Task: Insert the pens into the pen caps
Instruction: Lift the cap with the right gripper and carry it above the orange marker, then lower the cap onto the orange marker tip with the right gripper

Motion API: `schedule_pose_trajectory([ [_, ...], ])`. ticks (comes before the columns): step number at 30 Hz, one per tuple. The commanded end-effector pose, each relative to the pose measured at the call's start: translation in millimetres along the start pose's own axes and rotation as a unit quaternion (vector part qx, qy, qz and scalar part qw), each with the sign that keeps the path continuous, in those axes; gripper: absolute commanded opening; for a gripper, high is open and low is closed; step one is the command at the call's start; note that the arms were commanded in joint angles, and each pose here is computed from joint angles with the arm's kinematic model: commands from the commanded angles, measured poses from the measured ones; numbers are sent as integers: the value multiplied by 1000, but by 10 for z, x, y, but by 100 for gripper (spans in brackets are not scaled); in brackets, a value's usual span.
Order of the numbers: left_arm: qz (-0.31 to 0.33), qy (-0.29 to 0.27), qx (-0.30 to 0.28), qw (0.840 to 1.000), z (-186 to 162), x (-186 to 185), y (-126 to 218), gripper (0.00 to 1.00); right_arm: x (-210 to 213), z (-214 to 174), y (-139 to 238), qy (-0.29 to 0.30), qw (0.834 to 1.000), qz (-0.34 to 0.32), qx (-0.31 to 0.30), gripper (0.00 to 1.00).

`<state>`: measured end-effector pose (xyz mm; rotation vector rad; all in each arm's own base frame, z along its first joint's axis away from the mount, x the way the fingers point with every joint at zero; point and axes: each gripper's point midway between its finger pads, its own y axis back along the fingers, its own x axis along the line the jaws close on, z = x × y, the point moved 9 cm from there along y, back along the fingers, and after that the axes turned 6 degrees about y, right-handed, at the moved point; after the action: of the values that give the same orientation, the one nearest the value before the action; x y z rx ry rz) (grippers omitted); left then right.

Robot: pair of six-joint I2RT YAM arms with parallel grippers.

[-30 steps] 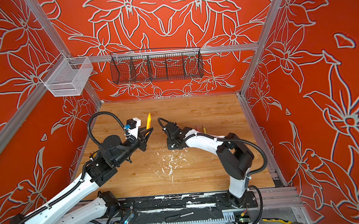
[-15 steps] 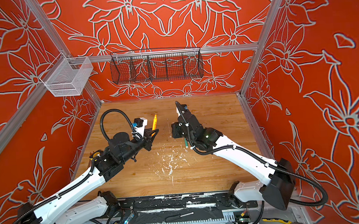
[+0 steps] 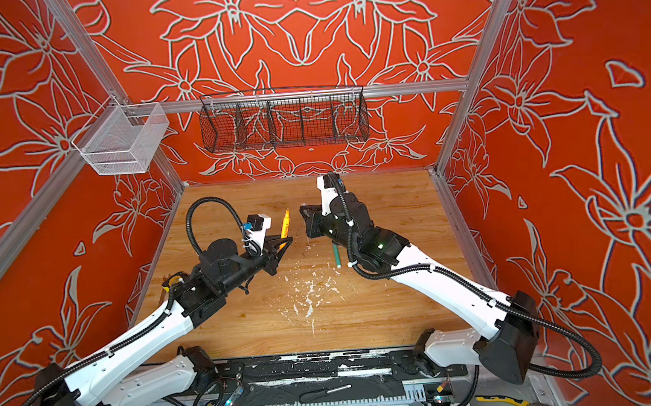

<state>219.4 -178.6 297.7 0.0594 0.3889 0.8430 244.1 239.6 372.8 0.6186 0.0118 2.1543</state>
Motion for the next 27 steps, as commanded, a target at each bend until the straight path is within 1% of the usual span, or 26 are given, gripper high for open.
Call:
schedule_pose_trajectory([
  [1,-20,5,-2,1000,16,-47,-32,0,147,277,129,-11,998,41,-52,6],
  [4,-25,7,5,1000,10,-58,-49,0,176,317,140,-14,996,54,-64,6],
  [8,-28,9,5,1000,19,-67,-47,0,204,307,111,-20,995,71,-62,7],
  [17,-33,10,8,999,10,-75,-57,0,173,283,51,-20,995,64,-74,6],
  [21,-31,9,7,999,13,-71,-51,0,186,230,-32,-24,996,69,-57,7],
  [27,-31,9,4,999,21,-75,-40,0,164,174,-78,-28,996,66,-49,7],
])
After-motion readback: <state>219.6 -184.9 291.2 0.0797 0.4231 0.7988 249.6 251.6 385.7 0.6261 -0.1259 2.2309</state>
